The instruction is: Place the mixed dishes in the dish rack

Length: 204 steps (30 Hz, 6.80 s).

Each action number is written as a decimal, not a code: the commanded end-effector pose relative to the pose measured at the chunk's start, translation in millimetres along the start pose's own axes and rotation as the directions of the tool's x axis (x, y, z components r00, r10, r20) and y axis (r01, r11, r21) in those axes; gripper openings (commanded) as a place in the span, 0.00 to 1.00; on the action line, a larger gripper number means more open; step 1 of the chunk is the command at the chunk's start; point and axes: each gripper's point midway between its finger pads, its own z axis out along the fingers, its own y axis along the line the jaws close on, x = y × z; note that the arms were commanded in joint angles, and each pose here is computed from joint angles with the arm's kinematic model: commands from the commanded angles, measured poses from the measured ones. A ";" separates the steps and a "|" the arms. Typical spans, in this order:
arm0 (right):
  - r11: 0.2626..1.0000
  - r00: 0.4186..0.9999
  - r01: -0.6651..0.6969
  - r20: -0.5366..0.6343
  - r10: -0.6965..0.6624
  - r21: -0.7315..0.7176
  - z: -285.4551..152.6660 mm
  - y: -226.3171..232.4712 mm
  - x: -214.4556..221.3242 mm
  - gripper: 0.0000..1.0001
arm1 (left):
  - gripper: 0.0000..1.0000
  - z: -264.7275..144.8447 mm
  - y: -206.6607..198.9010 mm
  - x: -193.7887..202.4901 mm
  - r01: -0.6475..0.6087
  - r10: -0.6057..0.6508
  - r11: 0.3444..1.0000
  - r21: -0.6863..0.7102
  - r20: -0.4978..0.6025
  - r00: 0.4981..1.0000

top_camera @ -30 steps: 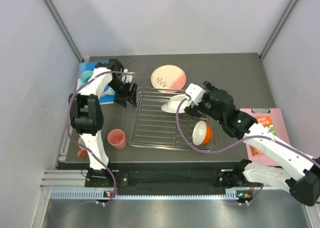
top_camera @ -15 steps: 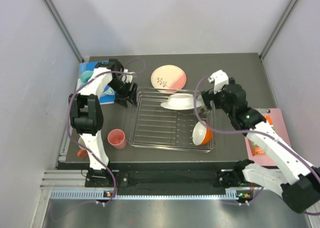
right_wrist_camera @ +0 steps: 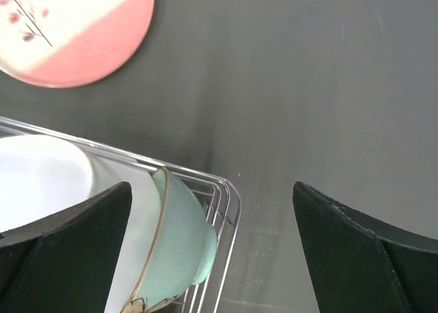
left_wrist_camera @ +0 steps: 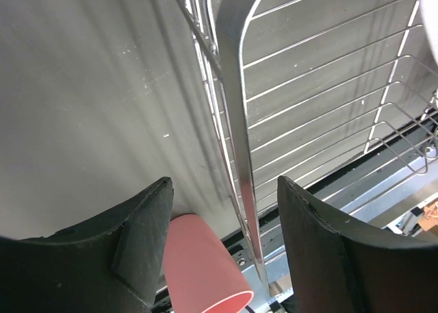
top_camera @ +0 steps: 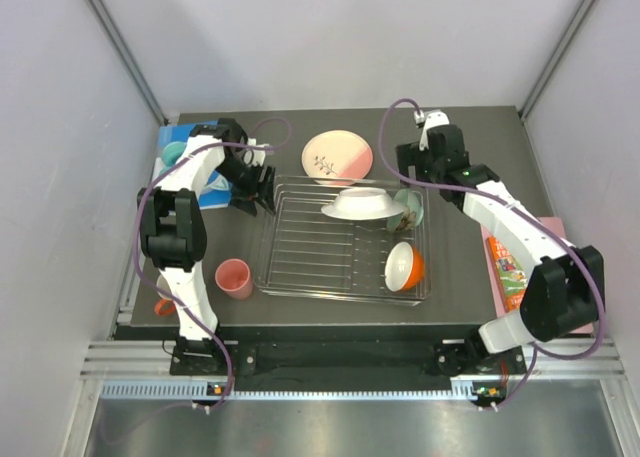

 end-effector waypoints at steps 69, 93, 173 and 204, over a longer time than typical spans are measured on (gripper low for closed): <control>0.999 0.991 -0.030 -0.131 0.027 -0.020 -9.0 3.3 48.3 0.57 | 0.69 -31.4 -202.4 -6.8 -0.687 0.888 0.443 -0.576 0.177 0.424; 0.998 0.990 -0.056 -0.131 0.051 -0.035 -9.7 7.2 51.1 0.58 | 0.71 33.0 -213.2 9.1 -0.772 0.872 0.488 -0.407 0.185 0.454; 0.970 0.982 -0.020 0.187 -0.026 0.242 3.5 12.5 4.5 0.33 | 0.68 47.9 -177.2 -83.8 -0.518 0.612 0.789 -0.331 0.342 0.713; 0.984 0.999 0.021 0.035 -0.028 0.179 -32.7 56.7 78.6 0.00 | 0.66 48.7 -181.9 -80.2 -0.527 0.609 0.792 -0.308 0.346 0.714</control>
